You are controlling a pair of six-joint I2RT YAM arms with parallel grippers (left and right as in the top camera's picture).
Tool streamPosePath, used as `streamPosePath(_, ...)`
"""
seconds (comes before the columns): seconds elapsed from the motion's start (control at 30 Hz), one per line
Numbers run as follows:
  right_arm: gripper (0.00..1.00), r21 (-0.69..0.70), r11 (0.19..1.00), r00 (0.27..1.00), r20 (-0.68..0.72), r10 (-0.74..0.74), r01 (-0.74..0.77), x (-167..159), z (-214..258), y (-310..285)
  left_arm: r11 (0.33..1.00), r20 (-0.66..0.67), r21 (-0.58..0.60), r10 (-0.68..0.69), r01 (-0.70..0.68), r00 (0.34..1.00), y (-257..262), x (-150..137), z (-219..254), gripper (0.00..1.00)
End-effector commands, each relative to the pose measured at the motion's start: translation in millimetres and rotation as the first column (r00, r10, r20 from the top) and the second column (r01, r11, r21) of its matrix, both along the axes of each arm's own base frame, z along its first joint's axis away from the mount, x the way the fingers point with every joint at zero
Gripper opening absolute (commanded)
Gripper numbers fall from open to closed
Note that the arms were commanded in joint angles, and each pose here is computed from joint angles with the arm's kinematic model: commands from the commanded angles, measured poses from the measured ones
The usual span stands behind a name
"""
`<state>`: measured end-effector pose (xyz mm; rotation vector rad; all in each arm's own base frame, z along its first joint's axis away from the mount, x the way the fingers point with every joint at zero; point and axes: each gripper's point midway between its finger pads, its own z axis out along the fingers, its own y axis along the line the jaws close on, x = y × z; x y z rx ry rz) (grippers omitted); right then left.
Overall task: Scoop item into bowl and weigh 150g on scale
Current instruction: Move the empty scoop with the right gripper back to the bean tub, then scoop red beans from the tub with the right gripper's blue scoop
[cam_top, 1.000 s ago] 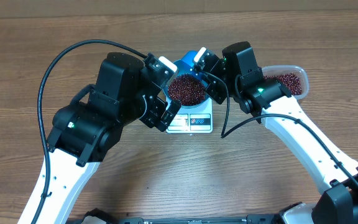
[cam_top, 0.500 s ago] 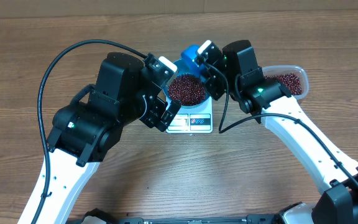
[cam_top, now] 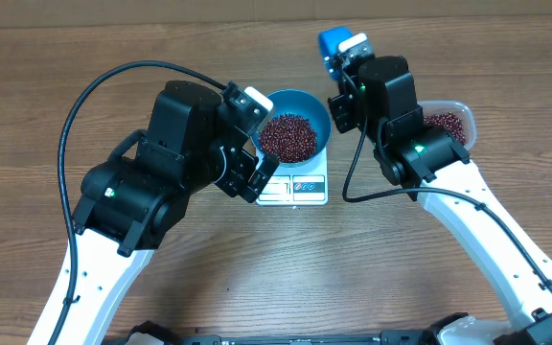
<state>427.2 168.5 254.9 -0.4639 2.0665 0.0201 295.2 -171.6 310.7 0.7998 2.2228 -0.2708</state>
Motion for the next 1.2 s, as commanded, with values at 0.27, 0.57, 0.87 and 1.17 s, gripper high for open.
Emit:
streamPosePath(0.27, 0.04, -0.129, 0.908, 0.917, 0.066, -0.393, 0.399, 10, 12, -99, 1.0, 0.01, -0.03, -0.001, 0.002, 1.0, -3, 0, 9, 1.0)
streamPosePath(0.57, 0.04, -0.086, 0.871, 0.871, -0.059, -0.489, 0.483, 7, -13, -154, 1.0, 0.01, -0.03, -0.002, 0.002, 1.0, -3, 0, 9, 1.0)
streamPosePath(0.87, 0.04, -0.048, 0.887, 0.869, -0.183, -0.46, 0.46, 3, -46, -171, 1.0, 0.01, -0.03, -0.001, 0.002, 1.0, -3, 0, 9, 0.99)
streamPosePath(1.17, 0.04, -0.037, 0.9, 0.832, -0.368, -0.416, 0.433, -8, -93, -157, 1.0, 0.01, -0.03, -0.001, 0.001, 1.0, -3, 0, 9, 0.99)
